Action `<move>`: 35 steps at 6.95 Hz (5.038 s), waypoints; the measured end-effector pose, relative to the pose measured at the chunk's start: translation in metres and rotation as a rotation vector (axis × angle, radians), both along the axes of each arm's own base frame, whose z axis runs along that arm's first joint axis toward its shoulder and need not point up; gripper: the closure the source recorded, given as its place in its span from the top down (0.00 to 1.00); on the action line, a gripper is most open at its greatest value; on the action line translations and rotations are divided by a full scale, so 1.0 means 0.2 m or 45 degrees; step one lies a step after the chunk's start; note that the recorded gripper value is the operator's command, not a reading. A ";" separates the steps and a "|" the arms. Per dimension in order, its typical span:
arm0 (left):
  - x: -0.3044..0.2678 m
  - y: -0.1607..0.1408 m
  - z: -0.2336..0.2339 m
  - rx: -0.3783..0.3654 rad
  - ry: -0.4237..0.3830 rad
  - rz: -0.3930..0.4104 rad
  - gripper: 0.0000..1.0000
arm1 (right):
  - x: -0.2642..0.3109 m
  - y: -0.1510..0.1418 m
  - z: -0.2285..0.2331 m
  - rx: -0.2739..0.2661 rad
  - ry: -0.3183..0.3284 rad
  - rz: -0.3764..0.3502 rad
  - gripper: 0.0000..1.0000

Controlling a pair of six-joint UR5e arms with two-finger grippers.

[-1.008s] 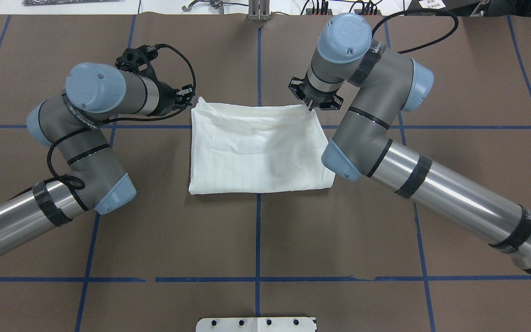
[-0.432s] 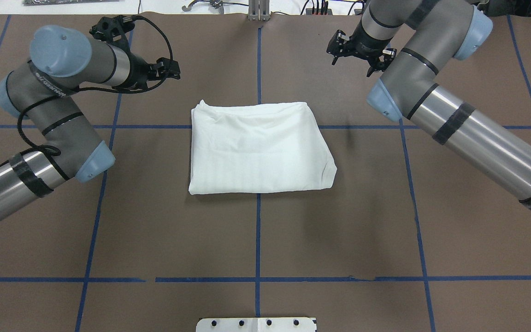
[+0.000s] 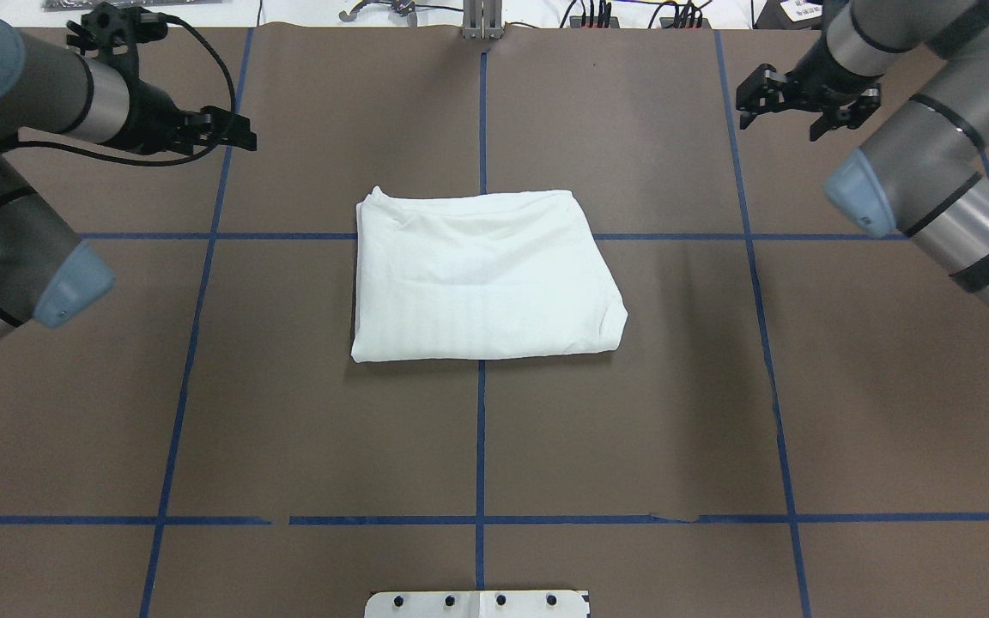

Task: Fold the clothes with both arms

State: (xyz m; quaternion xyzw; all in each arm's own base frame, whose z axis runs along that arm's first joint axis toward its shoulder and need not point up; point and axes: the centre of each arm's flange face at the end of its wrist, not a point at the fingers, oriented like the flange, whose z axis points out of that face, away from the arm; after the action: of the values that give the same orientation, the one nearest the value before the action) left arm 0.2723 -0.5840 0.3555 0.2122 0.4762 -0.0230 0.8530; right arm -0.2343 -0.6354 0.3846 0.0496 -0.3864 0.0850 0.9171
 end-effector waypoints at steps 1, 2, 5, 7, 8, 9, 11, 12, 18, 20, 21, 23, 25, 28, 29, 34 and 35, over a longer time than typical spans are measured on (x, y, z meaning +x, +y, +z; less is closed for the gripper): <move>-0.29 0.01 0.10 0.072 -0.092 0.052 1.00 | 0.22 0.09 0.05 0.021 0.046 -0.059 1.00; -0.62 0.05 0.24 0.126 -0.179 0.095 1.00 | 0.43 0.22 0.14 0.031 0.093 -0.108 1.00; -1.37 0.25 0.68 0.152 -0.313 0.173 1.00 | 0.98 0.70 0.51 -0.018 0.162 -0.123 1.00; -1.46 0.40 0.80 0.059 -0.298 0.187 1.00 | 1.17 0.84 0.64 -0.040 0.096 -0.132 1.00; -1.48 0.50 0.84 0.028 -0.297 0.188 1.00 | 1.21 0.89 0.68 -0.058 0.073 -0.128 1.00; -1.49 0.58 0.88 0.002 -0.296 0.189 1.00 | 1.23 0.92 0.71 -0.071 0.063 -0.125 1.00; -1.49 0.64 0.86 -0.039 -0.284 0.195 1.00 | 1.27 0.95 0.74 -0.056 0.065 -0.147 1.00; -1.49 0.64 0.82 -0.059 -0.278 0.198 1.00 | 1.27 0.97 0.76 -0.026 0.074 -0.191 1.00; -1.62 0.63 0.83 -0.068 -0.381 0.185 1.00 | 1.29 1.04 0.82 0.033 0.089 -0.297 1.00; -1.63 0.63 0.86 -0.066 -0.389 0.188 1.00 | 1.29 1.04 0.83 0.031 0.082 -0.306 1.00; -1.64 0.64 0.87 -0.072 -0.390 0.185 1.00 | 1.29 1.04 0.83 0.029 0.084 -0.302 1.00; -1.65 0.66 0.91 -0.092 -0.393 0.186 1.00 | 1.29 1.03 0.82 0.040 0.083 -0.298 1.00; -1.65 0.65 0.90 -0.087 -0.388 0.185 1.00 | 1.29 1.02 0.82 0.041 0.082 -0.297 1.00; -1.64 0.64 0.86 -0.066 -0.382 0.186 1.00 | 1.29 1.02 0.82 0.040 0.080 -0.297 1.00; -1.64 0.64 0.84 -0.060 -0.381 0.185 1.00 | 1.29 1.02 0.83 0.038 0.081 -0.297 1.00; -1.64 0.64 0.83 -0.056 -0.383 0.183 1.00 | 1.29 1.02 0.84 0.032 0.083 -0.297 1.00; -1.64 0.64 0.84 -0.059 -0.383 0.184 1.00 | 1.29 1.02 0.84 0.032 0.083 -0.297 1.00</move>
State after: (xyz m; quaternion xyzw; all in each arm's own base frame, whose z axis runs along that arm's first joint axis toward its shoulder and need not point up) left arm -0.0564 -0.4561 0.5236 0.1587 0.3564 0.0593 0.9188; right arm 0.0229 -0.4319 0.5531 0.0184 -0.3604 -0.0287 0.9322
